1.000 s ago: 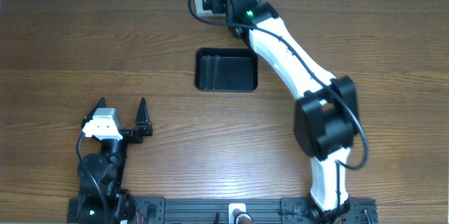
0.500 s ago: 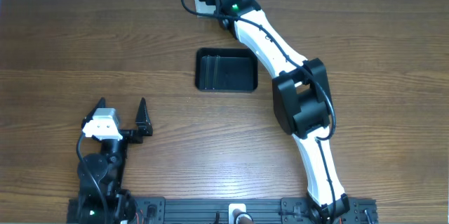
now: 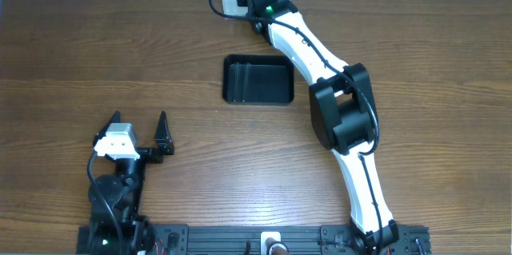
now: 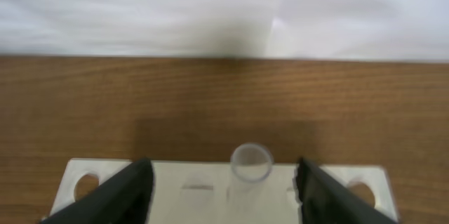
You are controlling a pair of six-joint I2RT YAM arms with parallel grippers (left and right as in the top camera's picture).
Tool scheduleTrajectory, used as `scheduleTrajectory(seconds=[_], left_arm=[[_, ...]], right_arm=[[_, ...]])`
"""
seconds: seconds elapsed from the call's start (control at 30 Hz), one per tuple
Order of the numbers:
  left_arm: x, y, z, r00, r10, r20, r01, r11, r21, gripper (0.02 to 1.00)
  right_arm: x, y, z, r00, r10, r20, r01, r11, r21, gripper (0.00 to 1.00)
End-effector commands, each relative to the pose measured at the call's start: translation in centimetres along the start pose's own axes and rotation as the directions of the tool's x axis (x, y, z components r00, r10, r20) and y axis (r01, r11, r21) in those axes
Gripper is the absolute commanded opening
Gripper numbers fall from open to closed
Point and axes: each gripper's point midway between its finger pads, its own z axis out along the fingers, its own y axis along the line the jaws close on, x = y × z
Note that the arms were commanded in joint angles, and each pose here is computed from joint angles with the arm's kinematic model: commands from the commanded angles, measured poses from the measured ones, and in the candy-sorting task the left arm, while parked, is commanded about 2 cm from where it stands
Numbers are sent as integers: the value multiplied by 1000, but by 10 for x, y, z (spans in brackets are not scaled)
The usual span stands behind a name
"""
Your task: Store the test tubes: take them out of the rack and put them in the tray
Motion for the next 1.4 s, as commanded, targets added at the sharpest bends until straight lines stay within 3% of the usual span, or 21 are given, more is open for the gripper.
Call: scheduleTrajectory(seconds=[0.03,0.57,1.17,1.4], left_arm=[[1,-1,0,1000,14,2,-14,1000,8,1000],[1,-1,0,1000,14,2,-14,1000,9,1000],[1,-1,0,1000,14,2,-14,1000,9,1000],[1,-1,0,1000,14,2,-14,1000,9,1000]], right_arm=[[-3,-6,6,1000,3,10,-4,1000,22,522],[-4,-13,7,1000,-8,11,7,999,37,235],[-7,-12,6,1000,-7,16,6,999,35,132],[-73,-3,-48,991,6,137,-6,1000,-1,128]])
